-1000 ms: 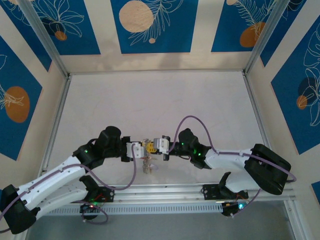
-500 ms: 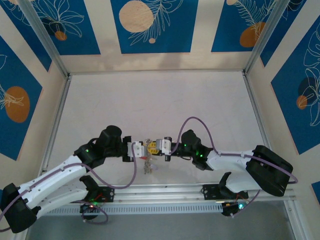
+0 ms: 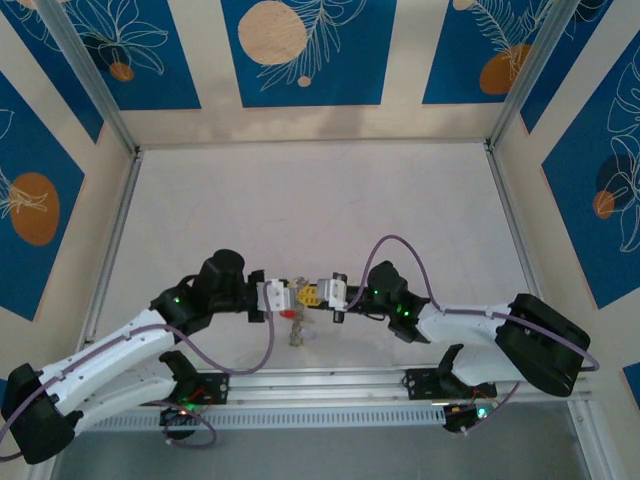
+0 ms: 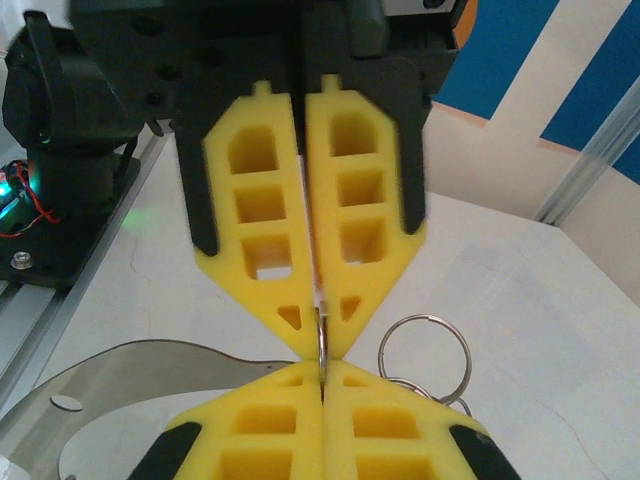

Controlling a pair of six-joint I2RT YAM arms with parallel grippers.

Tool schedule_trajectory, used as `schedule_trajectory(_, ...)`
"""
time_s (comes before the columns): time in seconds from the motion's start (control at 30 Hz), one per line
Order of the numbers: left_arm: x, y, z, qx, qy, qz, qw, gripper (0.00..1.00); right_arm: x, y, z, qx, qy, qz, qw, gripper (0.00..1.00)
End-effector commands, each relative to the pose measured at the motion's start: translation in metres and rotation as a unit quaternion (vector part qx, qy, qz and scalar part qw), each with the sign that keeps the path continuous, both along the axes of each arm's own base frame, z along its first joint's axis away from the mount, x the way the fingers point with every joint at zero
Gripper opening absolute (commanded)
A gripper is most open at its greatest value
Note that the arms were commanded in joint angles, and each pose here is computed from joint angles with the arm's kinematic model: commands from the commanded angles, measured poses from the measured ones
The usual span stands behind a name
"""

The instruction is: Put the keys on the keyring

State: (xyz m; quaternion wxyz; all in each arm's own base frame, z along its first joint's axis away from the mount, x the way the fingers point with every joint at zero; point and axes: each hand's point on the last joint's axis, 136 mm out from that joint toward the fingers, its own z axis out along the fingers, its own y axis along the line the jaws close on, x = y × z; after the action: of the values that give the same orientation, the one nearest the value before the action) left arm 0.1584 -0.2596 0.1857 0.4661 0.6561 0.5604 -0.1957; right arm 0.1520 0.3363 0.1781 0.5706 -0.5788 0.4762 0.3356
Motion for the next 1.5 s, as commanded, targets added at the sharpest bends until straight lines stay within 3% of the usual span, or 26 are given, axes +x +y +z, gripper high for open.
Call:
schedule_trajectory(0.0,0.01,-0.009,0.034,-0.052,-0.021,0.016,0.998,0.34,-0.007,-0.005,0.017,0.027,-0.022,0.01,0.999,0.0)
schedule_trajectory(0.1,0.006,-0.01,0.053,-0.066,-0.02,0.009,0.998,0.58,-0.003,-0.017,0.014,0.014,-0.021,-0.017,1.0,0.0)
schedule_trajectory(0.37,0.021,-0.007,0.091,-0.093,-0.025,0.059,0.994,0.66,0.004,-0.061,0.036,0.03,-0.019,-0.076,0.997,0.0)
schedule_trajectory(0.43,0.029,-0.006,0.102,-0.11,0.0,0.093,0.99,0.88,0.005,-0.072,0.045,0.033,-0.023,-0.087,0.995,0.0)
schedule_trajectory(0.5,0.047,-0.003,0.11,-0.127,0.054,0.164,0.977,0.99,0.009,-0.086,0.051,0.034,-0.027,-0.105,0.994,0.0)
schedule_trajectory(0.63,0.07,-0.012,0.102,-0.108,0.147,0.238,0.954,1.0,0.025,-0.112,0.069,0.069,-0.021,-0.155,0.985,0.0)
schedule_trajectory(0.77,0.074,-0.033,0.087,-0.094,0.192,0.221,0.952,1.0,0.047,-0.132,0.09,0.091,-0.025,-0.213,0.973,0.0)
schedule_trajectory(0.9,0.087,-0.047,0.061,-0.056,0.243,0.245,0.937,1.0,0.07,-0.161,0.114,0.116,-0.03,-0.285,0.951,0.0)
schedule_trajectory(1.0,0.093,-0.059,0.03,-0.021,0.29,0.258,0.921,0.88,0.09,-0.188,0.125,0.126,-0.024,-0.354,0.926,0.0)
schedule_trajectory(1.07,0.104,-0.057,0.002,0.002,0.335,0.318,0.887,0.8,0.101,-0.204,0.127,0.129,-0.015,-0.387,0.913,0.0)
schedule_trajectory(1.13,0.11,-0.057,-0.024,0.019,0.386,0.379,0.841,0.68,0.109,-0.219,0.128,0.131,-0.003,-0.414,0.901,0.0)
schedule_trajectory(1.2,0.108,-0.059,-0.05,0.032,0.438,0.426,0.791,0.63,0.115,-0.23,0.127,0.132,0.007,-0.433,0.892,0.0)
schedule_trajectory(1.27,0.101,-0.064,-0.069,0.051,0.455,0.442,0.771,0.61,0.12,-0.239,0.124,0.133,0.016,-0.448,0.884,0.0)
schedule_trajectory(1.47,0.094,-0.077,-0.098,0.113,0.414,0.452,0.782,0.56,0.126,-0.25,0.12,0.139,0.028,-0.46,0.877,0.0)
